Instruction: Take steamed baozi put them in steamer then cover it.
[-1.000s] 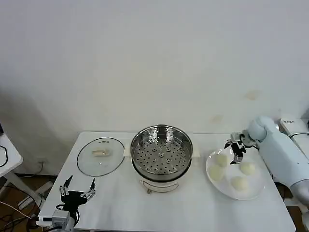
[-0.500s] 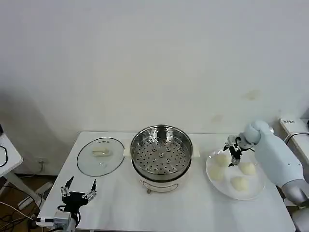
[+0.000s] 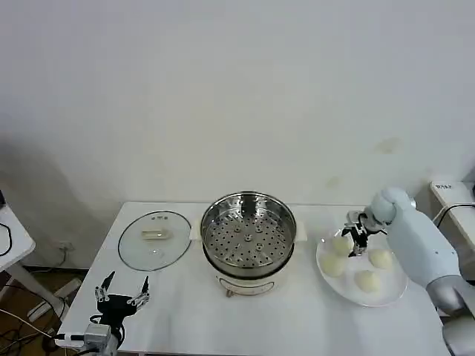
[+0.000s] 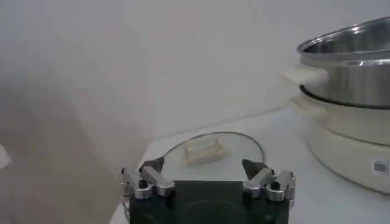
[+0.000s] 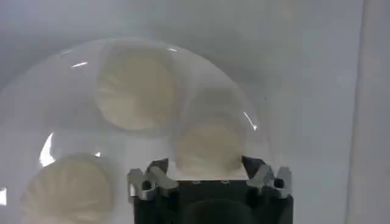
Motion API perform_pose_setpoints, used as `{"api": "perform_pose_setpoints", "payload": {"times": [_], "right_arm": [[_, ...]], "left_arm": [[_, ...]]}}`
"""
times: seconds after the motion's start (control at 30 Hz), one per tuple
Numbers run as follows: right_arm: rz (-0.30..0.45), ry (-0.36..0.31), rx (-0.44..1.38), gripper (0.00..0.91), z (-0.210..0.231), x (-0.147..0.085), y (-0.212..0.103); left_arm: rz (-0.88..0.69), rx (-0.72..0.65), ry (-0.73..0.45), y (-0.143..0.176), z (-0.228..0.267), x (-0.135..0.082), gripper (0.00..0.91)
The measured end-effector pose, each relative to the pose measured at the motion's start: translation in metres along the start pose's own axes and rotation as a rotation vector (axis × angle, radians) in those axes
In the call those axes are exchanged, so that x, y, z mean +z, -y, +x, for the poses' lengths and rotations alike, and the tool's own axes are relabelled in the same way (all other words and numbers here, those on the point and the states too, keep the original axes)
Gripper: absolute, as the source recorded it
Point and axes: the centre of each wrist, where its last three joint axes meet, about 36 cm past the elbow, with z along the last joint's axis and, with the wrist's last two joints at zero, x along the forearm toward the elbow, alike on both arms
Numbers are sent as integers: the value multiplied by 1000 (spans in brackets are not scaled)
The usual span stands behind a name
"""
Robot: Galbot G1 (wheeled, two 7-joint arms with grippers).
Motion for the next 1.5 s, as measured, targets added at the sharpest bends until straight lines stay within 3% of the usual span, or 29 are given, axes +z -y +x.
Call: {"api": "perform_pose_setpoints", "payload": {"times": [0.33, 0.57, 0.63, 0.9, 1.2, 1.5], "right_arm": [[-15, 13, 30, 504, 14, 3, 5], [-11, 23, 74, 504, 51, 3, 16], [-4, 29, 93, 544, 65, 1, 22], [80, 119, 207, 544, 138, -29, 57], [273, 258, 290, 544, 196, -81, 87], [582, 348, 318, 564, 218, -136, 91]], "left_arm": [[3, 5, 3, 3, -1, -1, 907], [3, 10, 15, 4, -4, -4, 907], [1, 10, 20, 4, -4, -6, 907], [7, 12, 29, 5, -1, -10, 907], [7, 9, 21, 8, 3, -8, 907], [-4, -5, 20, 4, 7, -10, 907]]}}
